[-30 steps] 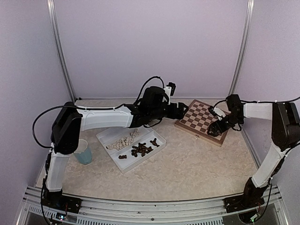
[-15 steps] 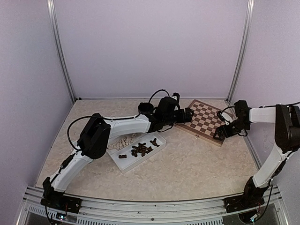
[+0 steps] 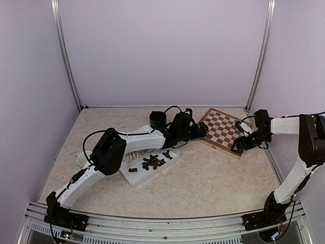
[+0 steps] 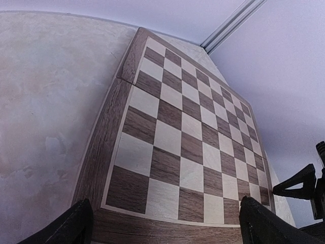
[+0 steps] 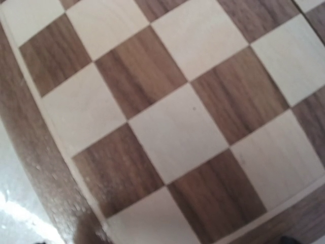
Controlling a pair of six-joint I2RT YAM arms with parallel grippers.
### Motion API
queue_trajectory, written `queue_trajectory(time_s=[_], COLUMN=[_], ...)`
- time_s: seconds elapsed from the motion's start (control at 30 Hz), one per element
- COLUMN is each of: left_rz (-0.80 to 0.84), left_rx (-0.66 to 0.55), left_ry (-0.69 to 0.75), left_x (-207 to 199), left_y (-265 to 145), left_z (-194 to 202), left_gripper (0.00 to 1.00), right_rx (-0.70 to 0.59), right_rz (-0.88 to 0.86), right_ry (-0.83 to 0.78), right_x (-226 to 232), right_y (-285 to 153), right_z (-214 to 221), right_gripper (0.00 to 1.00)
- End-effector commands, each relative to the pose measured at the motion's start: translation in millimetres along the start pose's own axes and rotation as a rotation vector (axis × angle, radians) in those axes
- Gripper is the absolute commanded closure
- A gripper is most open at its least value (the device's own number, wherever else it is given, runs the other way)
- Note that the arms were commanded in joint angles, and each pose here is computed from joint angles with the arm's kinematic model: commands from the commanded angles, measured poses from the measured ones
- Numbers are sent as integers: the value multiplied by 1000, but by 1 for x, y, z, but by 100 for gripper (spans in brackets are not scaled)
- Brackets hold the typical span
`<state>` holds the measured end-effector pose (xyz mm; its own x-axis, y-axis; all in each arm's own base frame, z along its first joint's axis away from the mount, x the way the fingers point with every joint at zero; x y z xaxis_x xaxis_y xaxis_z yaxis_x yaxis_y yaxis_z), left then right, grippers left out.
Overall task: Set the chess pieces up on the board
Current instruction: Move the chessboard to the center of the board.
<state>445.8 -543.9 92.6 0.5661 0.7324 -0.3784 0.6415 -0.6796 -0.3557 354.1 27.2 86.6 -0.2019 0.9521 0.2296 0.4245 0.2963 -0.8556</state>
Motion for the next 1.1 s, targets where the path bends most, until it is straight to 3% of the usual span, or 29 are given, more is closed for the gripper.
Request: queue_trajectory(time_s=[0.0,0.3,0.7,1.07], left_rz=[-35,-177,179,257], left_rx=[49,-32,88,210], left_ry=[-8,21,5,40], left_x=[17,26,-4,-35], left_y=[7,-12,10,-13], left_z=[20,-14,17,35], left_gripper=[1,1,2,5], right_rx=[2,-29,-14,69], right_rz=[-6,17,15,4], right_ry=[20,43,92,104], right_x=[-2,-8,-18,-25], right_y=[0,-12,-6,10], right_z=[2,-2,-1,15], right_gripper=[1,1,1,1])
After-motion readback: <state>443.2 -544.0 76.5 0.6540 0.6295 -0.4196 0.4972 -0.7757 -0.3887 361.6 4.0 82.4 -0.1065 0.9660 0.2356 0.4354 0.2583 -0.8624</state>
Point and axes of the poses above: each gripper's point midway between its finger pads, its own y axis out along the fingers, its own x axis along the line the jaws close on, z = x × y, the point moved 4 cm from there along -y, back along the fingers, and after that the axes turned 14 degrees about y, right-handed, at the moved point
